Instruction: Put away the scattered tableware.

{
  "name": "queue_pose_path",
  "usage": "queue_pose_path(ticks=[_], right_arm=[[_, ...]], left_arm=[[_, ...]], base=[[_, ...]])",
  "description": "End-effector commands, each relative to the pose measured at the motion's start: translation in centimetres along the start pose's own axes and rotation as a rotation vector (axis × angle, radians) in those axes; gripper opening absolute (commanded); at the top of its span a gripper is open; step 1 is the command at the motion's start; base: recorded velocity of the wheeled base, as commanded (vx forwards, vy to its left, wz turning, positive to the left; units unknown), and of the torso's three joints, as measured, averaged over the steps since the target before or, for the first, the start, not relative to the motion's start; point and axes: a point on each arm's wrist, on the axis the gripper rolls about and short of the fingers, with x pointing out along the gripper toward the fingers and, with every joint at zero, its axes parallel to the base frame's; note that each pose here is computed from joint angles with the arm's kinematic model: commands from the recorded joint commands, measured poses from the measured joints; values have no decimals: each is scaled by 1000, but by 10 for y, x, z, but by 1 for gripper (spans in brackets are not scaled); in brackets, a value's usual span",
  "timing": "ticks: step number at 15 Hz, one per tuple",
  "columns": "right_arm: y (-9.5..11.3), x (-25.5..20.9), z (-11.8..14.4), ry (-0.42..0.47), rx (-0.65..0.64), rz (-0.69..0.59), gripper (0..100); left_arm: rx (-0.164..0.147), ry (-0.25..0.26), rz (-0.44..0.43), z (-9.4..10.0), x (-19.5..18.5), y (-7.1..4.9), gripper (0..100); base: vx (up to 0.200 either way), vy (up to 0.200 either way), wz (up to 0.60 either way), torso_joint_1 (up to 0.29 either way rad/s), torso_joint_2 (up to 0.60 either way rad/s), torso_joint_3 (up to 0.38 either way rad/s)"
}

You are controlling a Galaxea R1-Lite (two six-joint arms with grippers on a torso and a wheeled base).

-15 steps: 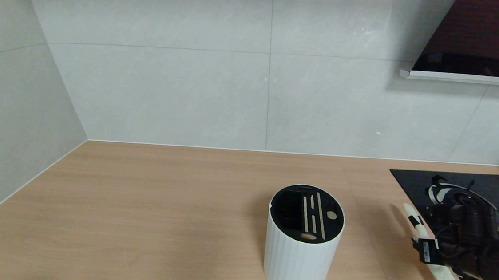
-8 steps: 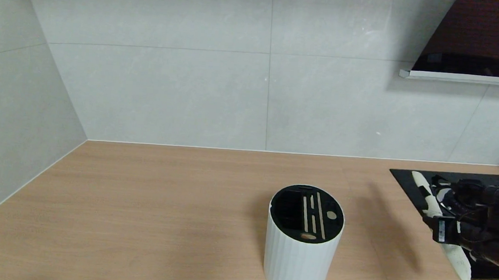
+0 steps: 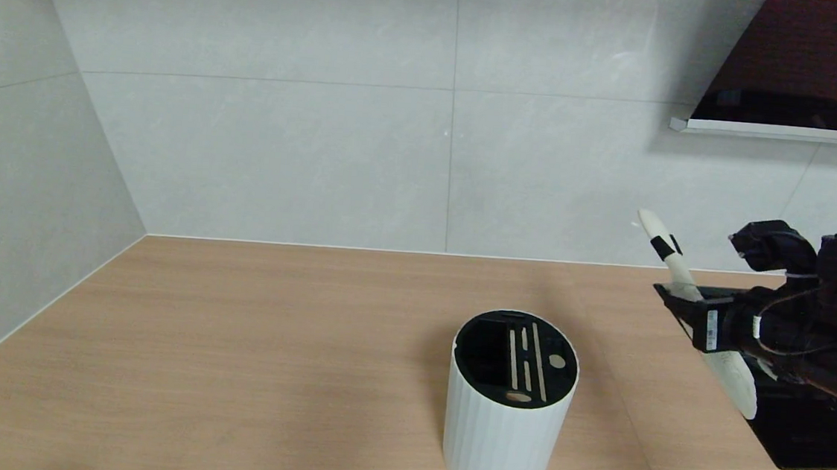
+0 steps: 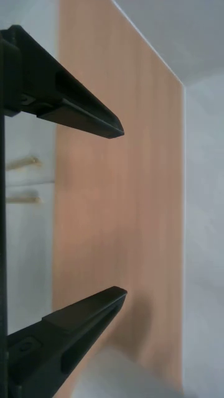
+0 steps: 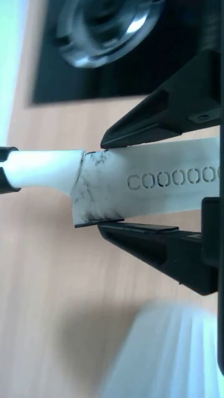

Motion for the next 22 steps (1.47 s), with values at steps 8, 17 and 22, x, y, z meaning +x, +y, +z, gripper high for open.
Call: queue_pose_path(ticks=[8, 17, 22], right_arm=[[89, -31, 53, -183, -63, 253, 0], [132, -38, 61, -166, -67, 337, 0], [164, -30, 56, -137, -31, 354, 0]], left_arm=[[-263, 236, -745, 163, 133, -44, 100], [-560, 302, -945, 96, 284, -135, 100], [-559, 260, -1002, 90, 313, -171, 100]], base=[[0, 0, 0, 0, 0, 0], [0, 0, 0, 0, 0, 0], [0, 0, 0, 0, 0, 0]])
